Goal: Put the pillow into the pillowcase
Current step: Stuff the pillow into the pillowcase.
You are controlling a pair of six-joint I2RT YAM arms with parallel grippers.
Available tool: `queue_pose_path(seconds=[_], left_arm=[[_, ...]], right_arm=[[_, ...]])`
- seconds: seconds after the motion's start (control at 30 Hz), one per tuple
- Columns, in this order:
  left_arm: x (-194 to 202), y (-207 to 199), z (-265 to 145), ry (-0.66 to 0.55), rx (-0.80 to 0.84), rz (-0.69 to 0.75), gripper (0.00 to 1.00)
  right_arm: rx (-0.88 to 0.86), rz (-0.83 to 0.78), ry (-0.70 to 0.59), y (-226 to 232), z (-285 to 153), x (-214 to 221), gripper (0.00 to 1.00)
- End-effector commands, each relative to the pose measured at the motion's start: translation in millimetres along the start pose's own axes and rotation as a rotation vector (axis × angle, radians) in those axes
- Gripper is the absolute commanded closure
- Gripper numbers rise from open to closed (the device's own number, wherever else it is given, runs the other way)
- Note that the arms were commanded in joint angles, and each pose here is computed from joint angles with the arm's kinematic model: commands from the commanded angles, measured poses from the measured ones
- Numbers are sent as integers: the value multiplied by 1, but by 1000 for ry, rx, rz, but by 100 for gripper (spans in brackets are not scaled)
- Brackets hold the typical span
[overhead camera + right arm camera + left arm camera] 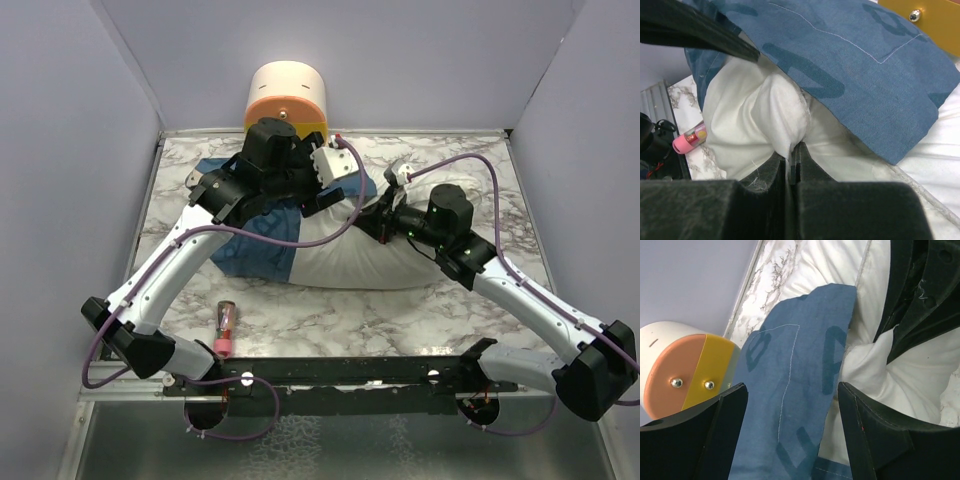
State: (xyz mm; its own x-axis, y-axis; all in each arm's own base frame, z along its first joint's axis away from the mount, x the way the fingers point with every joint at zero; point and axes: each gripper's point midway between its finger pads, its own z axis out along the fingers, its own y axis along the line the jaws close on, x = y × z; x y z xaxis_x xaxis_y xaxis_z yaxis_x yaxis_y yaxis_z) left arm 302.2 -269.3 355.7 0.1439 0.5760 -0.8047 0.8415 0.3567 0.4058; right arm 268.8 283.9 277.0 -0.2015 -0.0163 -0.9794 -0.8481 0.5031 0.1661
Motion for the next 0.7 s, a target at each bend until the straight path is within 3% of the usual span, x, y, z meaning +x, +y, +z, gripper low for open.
queue_pose_path(seconds=[0.0,0.13,0.33,0.4,0.53,0.67], left_arm=[[0,-17,8,-15,110,60,24],[6,-25,12,-6,147,57,23],[37,25,28,145,-109,89,28],[33,35,30,145,-154,81,39],[8,43,35,55,-180,2,74],[-38,39,29,-147,-149,-92,77]], right_arm=[[-59,27,36,12,5,7,99],[-58,25,37,12,4,7,99],[-68,26,37,13,6,6,99],[-67,25,37,13,6,5,99],[-60,24,35,13,3,5,99],[-45,20,33,11,2,4,99]])
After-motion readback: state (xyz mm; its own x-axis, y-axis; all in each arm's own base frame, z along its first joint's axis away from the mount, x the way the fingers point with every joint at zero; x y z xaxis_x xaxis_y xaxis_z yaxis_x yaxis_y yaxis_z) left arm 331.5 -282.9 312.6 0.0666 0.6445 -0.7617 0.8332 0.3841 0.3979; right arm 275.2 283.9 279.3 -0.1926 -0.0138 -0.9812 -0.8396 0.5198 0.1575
